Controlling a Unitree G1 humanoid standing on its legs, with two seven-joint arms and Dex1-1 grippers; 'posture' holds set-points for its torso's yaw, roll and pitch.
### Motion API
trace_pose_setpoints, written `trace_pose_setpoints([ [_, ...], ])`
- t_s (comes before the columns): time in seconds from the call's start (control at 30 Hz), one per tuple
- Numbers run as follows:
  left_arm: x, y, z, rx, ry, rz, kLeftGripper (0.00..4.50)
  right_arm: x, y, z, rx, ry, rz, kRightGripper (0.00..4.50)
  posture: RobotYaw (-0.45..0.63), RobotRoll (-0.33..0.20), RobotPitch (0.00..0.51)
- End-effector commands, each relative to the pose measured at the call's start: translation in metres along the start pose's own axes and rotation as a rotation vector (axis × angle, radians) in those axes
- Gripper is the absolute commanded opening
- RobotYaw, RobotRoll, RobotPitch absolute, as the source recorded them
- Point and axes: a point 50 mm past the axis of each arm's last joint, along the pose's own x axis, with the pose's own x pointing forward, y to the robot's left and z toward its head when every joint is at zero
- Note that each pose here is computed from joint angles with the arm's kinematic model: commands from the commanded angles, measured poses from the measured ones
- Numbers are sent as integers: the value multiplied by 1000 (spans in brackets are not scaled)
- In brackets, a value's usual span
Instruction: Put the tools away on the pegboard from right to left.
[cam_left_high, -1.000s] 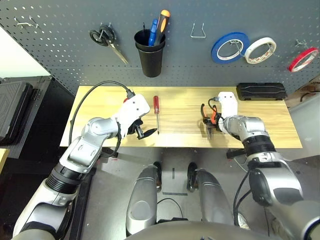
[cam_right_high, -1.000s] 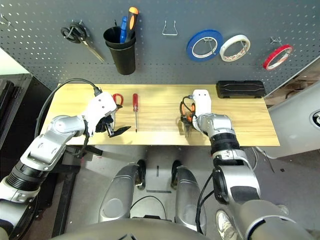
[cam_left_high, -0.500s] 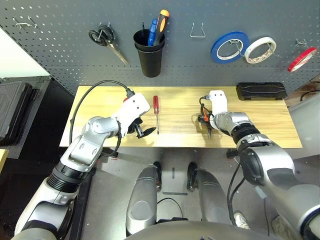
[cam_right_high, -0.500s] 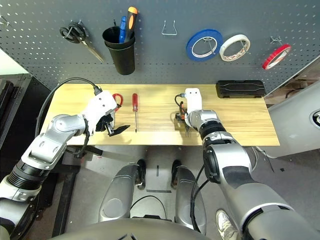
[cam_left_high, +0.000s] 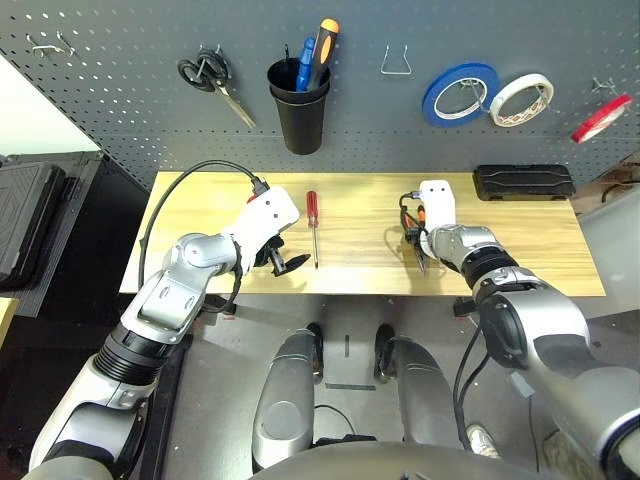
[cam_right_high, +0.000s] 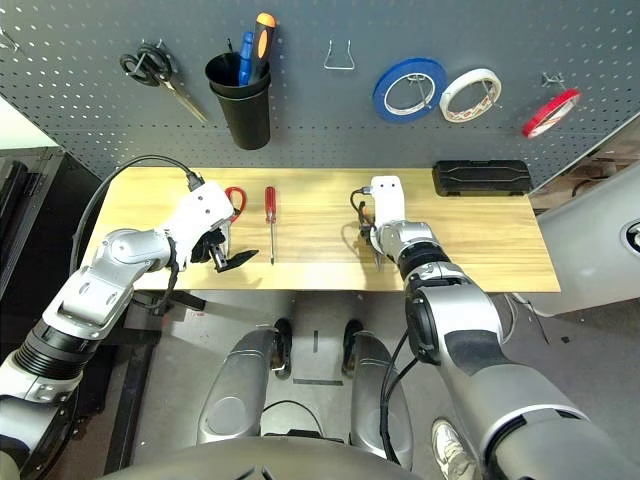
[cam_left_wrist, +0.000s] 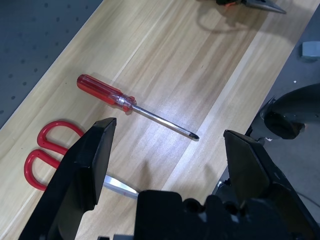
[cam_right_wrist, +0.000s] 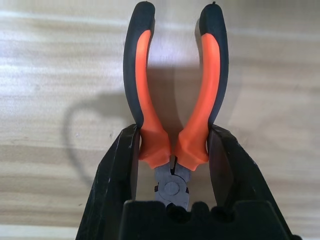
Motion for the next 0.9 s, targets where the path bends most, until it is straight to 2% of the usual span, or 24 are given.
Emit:
trace_pose_setpoints([
  [0.03,-1,-2,0,-37,-42,4,4500,-2,-9,1,-70,-62,14,2087,223,0,287],
  [0.17,-8,-1,10,-77,-162,14,4500,-15,-16,10,-193,-210,70,2087,221,0,284],
  [0.43,-18,2,34,-120,-394,39,4500,-55,-32,7,-393,-453,90,2087,217,0,268],
  [0.6,-26,7,52,-164,-560,68,4500,-72,-36,8,-429,-584,94,2087,216,0,254],
  [0.7,-29,11,59,-195,-605,85,4500,-78,-39,7,-423,-629,84,2087,220,0,243],
  [0.9,-35,18,66,-188,-648,118,4500,-96,-39,12,-417,-817,93,2087,217,0,228],
])
